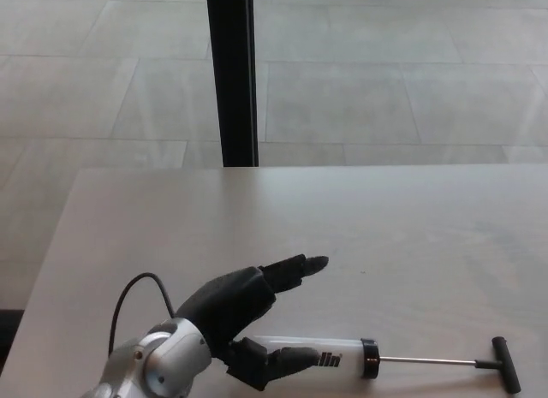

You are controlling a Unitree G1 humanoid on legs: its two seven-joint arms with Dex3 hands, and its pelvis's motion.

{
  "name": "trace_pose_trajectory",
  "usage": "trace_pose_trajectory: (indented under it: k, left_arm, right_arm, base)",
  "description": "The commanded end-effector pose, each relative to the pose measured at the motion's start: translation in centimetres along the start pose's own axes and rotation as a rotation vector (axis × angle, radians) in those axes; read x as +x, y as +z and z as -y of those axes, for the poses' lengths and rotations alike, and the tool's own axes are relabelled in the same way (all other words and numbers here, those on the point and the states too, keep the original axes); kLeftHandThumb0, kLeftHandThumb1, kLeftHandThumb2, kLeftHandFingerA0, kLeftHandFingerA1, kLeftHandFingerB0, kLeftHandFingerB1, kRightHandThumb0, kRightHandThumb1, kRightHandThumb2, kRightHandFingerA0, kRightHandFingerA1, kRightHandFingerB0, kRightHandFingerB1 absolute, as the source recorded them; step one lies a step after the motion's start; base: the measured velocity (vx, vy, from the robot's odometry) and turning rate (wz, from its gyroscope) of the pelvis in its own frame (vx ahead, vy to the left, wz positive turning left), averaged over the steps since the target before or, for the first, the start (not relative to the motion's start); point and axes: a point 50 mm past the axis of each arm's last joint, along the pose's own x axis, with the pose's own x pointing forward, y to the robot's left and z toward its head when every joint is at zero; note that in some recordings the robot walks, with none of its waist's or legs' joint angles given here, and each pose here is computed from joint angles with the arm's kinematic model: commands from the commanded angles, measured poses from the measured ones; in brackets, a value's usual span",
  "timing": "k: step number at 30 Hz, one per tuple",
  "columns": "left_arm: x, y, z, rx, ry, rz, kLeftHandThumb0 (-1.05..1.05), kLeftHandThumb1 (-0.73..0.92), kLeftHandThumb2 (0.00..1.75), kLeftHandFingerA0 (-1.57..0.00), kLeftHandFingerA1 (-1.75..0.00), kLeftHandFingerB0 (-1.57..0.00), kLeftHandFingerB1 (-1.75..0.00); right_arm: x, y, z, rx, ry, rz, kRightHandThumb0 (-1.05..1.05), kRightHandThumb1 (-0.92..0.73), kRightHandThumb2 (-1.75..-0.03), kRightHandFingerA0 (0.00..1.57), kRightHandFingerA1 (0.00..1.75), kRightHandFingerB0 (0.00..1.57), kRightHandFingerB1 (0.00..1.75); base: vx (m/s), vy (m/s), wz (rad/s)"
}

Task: The robot uses its left hand to lift the air pump kept on the middle of the desk and use the right hand to compress the handle

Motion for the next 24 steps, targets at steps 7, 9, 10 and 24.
trace_pose_trajectory:
  k: [7, 9, 10, 24]
  left_arm:
    - [-0.2, -1.2, 0.1, 0.843, -0.176, -0.355, -1.02, 0.6, 1.04, 0.0, -0.12, -0.07, -0.04]
    - [-0.2, -1.5, 0.4, 0.858, -0.173, -0.371, -1.02, 0.61, 1.06, 0.0, -0.15, -0.07, -0.08]
    - [-0.2, -1.5, 0.4, 0.856, -0.172, -0.375, -1.02, 0.62, 1.07, 0.0, -0.15, -0.06, -0.09]
    - [0.2, -1.4, 2.3, 0.744, 0.195, -0.327, -0.59, 0.72, 0.61, -0.71, -0.84, -0.57, -0.57]
  right_arm:
    - [1.1, 2.1, -0.7, 0.054, -0.026, 0.03, -0.82, -0.92, -0.71, 0.47, 0.51, 0.5, 0.39]
    - [1.1, 2.2, -0.6, 0.049, -0.031, 0.036, -0.81, -0.92, -0.72, 0.45, 0.51, 0.51, 0.41]
    - [1.2, 2.2, -0.6, 0.047, -0.03, 0.04, -0.8, -0.92, -0.72, 0.45, 0.51, 0.51, 0.41]
    - [1.1, 1.9, -1.0, 0.058, -0.053, 0.033, -0.73, -0.92, -0.68, 0.49, 0.55, 0.55, 0.42]
  base:
    - [0.0, 0.0, 0.0]
    - [0.0, 0.0, 0.0]
    - [0.0, 0.0, 0.0]
    - [0.0, 0.0, 0.0]
